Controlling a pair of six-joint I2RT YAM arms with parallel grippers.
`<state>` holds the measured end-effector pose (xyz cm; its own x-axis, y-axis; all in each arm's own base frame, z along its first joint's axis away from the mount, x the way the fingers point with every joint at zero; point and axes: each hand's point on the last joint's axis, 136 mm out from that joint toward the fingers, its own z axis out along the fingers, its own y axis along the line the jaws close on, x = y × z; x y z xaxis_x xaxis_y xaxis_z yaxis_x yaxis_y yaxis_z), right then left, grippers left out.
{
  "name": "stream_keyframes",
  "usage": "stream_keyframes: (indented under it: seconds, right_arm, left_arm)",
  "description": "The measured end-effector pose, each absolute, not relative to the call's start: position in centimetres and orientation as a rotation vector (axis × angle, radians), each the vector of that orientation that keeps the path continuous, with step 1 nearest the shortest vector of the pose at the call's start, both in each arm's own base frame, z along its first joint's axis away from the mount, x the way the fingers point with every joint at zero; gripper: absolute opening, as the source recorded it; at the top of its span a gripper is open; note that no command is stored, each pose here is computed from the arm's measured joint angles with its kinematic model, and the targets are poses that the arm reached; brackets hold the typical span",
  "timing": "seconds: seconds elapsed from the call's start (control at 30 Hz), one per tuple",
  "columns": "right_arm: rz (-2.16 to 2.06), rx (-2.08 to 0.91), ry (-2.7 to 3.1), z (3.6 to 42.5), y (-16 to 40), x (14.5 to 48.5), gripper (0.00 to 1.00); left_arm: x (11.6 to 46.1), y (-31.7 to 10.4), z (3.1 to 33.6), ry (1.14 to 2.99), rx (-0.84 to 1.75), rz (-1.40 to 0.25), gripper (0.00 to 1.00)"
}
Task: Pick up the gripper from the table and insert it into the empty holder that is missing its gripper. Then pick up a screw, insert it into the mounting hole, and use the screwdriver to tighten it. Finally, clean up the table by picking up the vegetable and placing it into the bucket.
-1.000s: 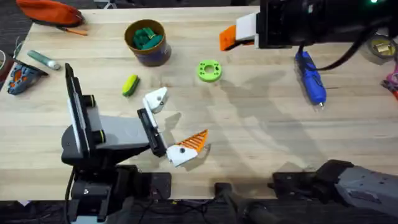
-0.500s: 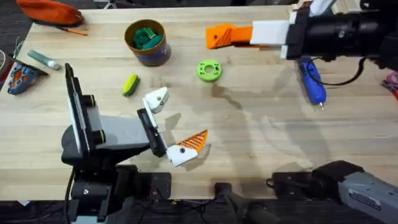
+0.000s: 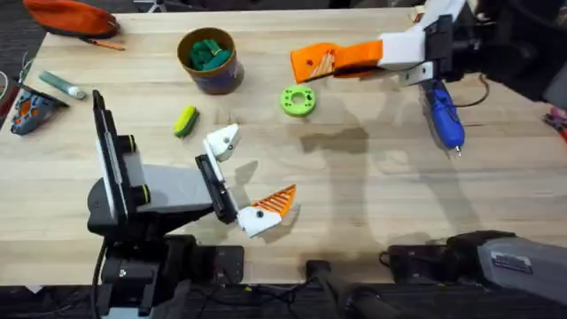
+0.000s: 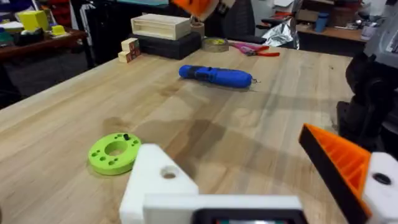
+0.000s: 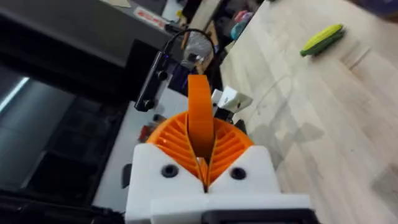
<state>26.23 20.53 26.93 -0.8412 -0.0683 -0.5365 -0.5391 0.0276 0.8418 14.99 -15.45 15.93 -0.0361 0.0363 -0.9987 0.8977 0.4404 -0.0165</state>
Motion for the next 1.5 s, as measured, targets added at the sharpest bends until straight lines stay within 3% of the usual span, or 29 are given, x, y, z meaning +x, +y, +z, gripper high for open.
stream_keyframes:
  seconds: [0.83, 1.5]
  right_arm:
    - [2.234, -0.549, 2.193, 16.0, 25.8, 27.3, 0.004]
    - [2.292, -0.568, 2.254, 15.3, 27.2, 24.8, 0.004]
  left_arm:
    - [15.0, -15.4, 15.9, 1.442, 0.883, -0.863, 0.985]
    - [15.0, -15.4, 15.9, 1.442, 0.883, -0.864, 0.985]
